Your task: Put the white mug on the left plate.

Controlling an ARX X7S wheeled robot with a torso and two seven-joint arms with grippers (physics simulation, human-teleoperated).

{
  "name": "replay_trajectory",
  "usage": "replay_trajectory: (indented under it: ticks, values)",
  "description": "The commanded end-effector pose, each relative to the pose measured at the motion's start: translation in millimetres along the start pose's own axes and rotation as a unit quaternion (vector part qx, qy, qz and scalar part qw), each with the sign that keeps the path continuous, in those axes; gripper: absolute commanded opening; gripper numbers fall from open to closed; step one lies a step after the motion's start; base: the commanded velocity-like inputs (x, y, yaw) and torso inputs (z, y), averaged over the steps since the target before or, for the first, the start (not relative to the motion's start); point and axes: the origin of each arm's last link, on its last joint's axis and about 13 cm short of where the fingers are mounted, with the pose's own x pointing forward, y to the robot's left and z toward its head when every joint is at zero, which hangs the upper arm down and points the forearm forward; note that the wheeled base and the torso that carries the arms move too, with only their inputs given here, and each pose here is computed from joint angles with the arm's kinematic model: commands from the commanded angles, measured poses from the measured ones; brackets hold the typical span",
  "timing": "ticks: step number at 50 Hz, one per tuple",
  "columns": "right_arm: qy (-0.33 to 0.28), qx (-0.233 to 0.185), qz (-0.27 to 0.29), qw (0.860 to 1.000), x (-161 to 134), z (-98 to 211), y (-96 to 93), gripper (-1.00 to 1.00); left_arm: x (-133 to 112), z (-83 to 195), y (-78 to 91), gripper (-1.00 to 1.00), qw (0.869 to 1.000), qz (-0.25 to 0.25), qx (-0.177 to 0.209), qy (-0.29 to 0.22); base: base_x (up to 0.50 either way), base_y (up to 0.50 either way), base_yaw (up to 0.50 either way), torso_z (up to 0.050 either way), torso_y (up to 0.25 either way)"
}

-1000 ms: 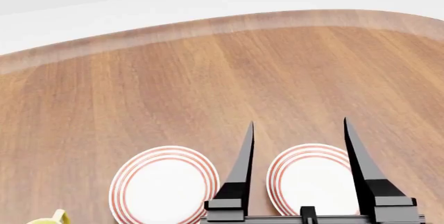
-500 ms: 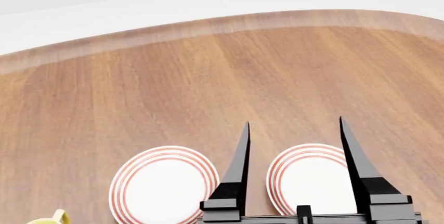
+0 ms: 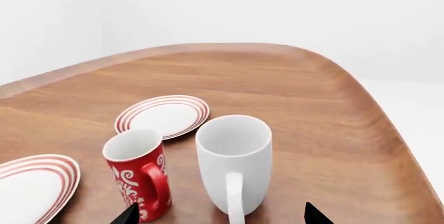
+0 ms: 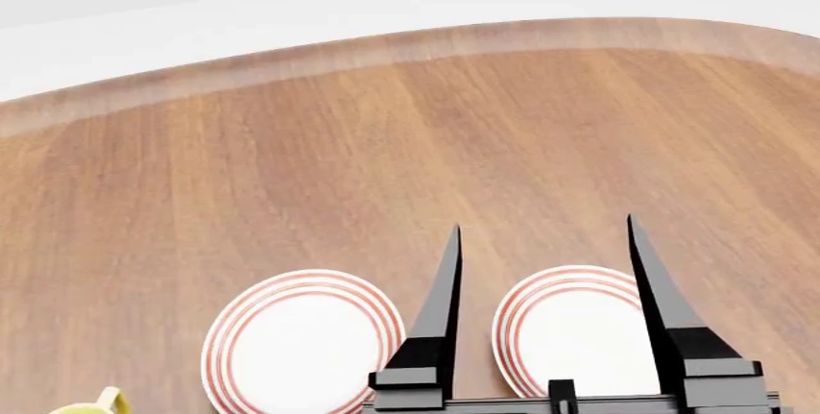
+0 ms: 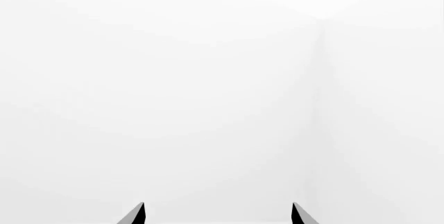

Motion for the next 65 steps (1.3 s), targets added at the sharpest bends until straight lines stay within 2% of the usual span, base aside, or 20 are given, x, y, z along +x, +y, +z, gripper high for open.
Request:
replay_trajectory:
  ticks: [1,27,33,35,45,65]
  values:
    - [-0.002,0.0,-0.001,1.0,-0.1,0.3,-0.8,1.0,6.8,-6.8,-2.8,1.0,0.999,0.01,0.002,0.036,0.0,0.0,0.0,0.0,0.0]
    - [-0.003,0.002,0.008,1.0,0.8,1.5,1.7,1.0,22.5,-18.0,-3.9,1.0,0.998,-0.011,0.0,0.059,0.0,0.0,0.0,0.0,0.0]
    - [-0.003,0.002,0.009,1.0,0.8,2.0,1.6,1.0,29.6,-20.2,-0.2,1.0,0.998,-0.009,0.004,0.062,0.0,0.0,0.0,0.0,0.0]
    - [-0.004,0.002,0.009,1.0,0.8,2.9,1.5,1.0,31.9,-12.4,1.7,1.0,0.998,-0.009,0.008,0.066,0.0,0.0,0.0,0.0,0.0]
    - [-0.005,0.002,0.011,1.0,0.9,3.0,1.5,1.0,44.0,-20.1,7.5,1.0,0.996,0.012,0.018,0.086,0.0,0.0,0.0,0.0,0.0]
    - [-0.004,0.004,0.012,1.0,0.8,2.6,1.1,1.0,62.5,-30.2,4.2,1.0,0.992,0.008,0.011,0.122,0.0,0.0,0.0,0.0,0.0]
